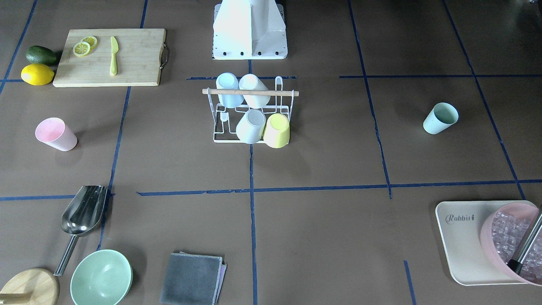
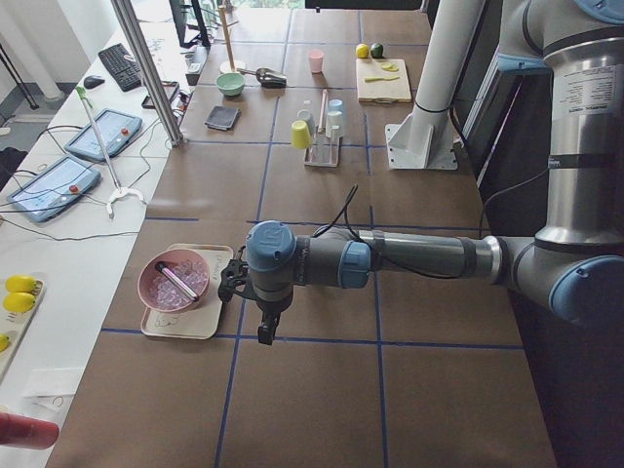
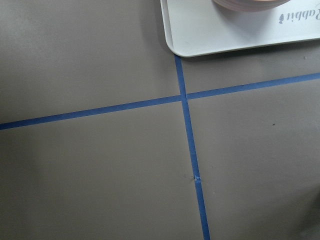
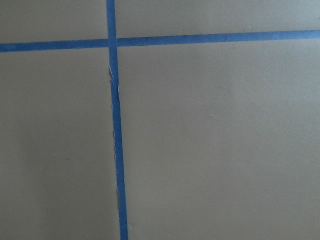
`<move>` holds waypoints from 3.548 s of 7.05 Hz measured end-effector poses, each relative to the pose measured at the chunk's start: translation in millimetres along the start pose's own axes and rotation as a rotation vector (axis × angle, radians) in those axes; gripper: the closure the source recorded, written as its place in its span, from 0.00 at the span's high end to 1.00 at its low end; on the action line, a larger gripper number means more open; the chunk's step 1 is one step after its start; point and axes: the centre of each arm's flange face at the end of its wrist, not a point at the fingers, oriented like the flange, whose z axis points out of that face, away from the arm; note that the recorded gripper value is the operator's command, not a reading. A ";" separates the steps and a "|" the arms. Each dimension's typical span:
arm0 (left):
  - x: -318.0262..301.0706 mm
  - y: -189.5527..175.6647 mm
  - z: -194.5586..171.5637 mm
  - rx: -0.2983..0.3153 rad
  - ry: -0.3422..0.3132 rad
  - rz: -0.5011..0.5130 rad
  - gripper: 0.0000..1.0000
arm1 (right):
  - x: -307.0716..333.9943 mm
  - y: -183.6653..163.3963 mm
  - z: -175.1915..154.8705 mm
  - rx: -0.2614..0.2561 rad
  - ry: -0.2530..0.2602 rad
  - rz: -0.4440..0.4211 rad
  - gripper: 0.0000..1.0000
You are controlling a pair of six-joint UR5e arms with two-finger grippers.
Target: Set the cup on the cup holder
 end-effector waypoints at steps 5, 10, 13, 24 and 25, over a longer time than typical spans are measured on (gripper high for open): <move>146.1 -81.2 -33.5 -0.105 0.026 0.084 1.00 | -25.6 -29.4 -21.0 0.028 -0.029 -0.027 1.00; 301.4 -116.4 81.4 -0.360 -0.062 0.214 1.00 | -123.3 -95.1 -24.9 -0.174 -0.053 -0.069 1.00; 327.3 -108.6 141.9 -0.533 -0.091 0.189 1.00 | -167.9 -165.7 -36.2 -0.391 -0.061 -0.086 1.00; 281.1 -151.3 225.4 -0.707 -0.175 0.274 1.00 | -288.7 -183.5 90.5 -0.676 -0.105 -0.089 1.00; 274.7 -152.0 233.0 -0.726 -0.179 0.259 1.00 | -291.3 -178.2 98.4 -0.688 -0.111 -0.084 1.00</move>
